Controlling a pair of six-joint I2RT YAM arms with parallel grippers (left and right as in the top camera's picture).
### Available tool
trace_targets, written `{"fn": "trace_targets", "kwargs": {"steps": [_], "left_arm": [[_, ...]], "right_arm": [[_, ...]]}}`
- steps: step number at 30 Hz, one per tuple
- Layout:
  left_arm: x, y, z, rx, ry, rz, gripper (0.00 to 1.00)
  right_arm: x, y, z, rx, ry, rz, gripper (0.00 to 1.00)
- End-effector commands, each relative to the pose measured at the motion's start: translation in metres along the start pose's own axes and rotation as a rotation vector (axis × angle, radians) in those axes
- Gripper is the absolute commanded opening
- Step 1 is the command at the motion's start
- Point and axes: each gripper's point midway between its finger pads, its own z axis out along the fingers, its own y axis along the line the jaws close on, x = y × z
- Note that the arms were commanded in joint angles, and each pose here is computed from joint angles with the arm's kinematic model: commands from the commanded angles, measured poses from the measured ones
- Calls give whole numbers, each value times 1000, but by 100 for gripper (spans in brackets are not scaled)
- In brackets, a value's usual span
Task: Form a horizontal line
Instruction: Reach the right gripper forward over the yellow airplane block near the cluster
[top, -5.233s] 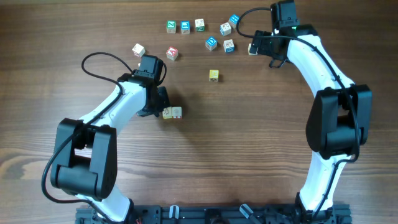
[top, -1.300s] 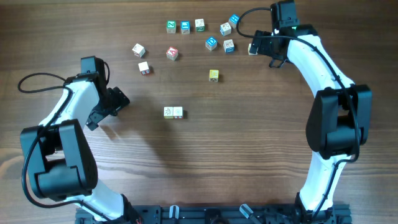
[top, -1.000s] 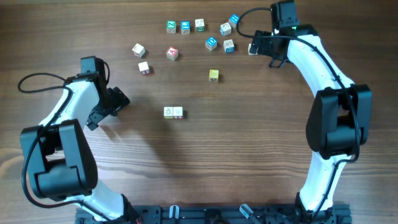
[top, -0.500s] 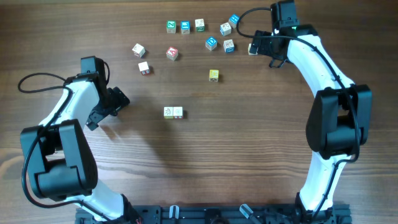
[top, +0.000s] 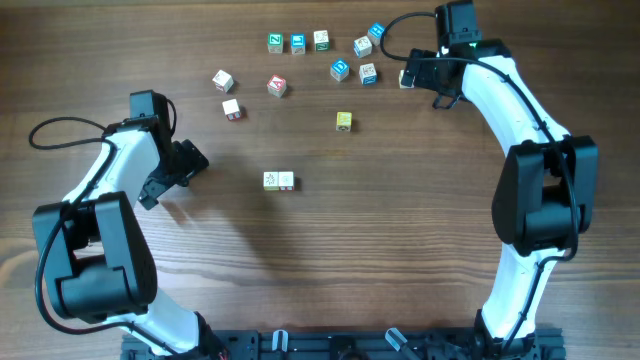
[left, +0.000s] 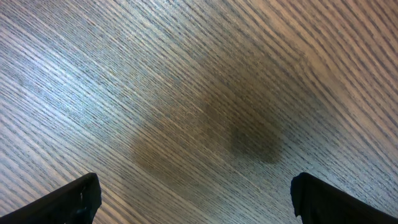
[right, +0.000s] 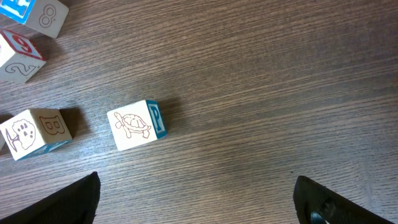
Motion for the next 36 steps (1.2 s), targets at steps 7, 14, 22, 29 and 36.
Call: {"fn": "trace_targets", "kwargs": {"steps": [7,14,22,29,36], "left_arm": [[1,1,3,-3,12,-17,100],[1,1,3,-3,12,-17,100],[1,1,3,-2,12,-17,100],[1,1,3,-3,12,-17,100],[1,1,3,-3,12,-17,100]], "right_arm": [[-22,47,4,-249,-52,124,100],[18,91,-13,-489,162,139,20],[5,119,-78,-362,117,-72,38],[24,132,-88,-164,70,-173,78],[49,138,-71,-94,108,-179,80]]}}
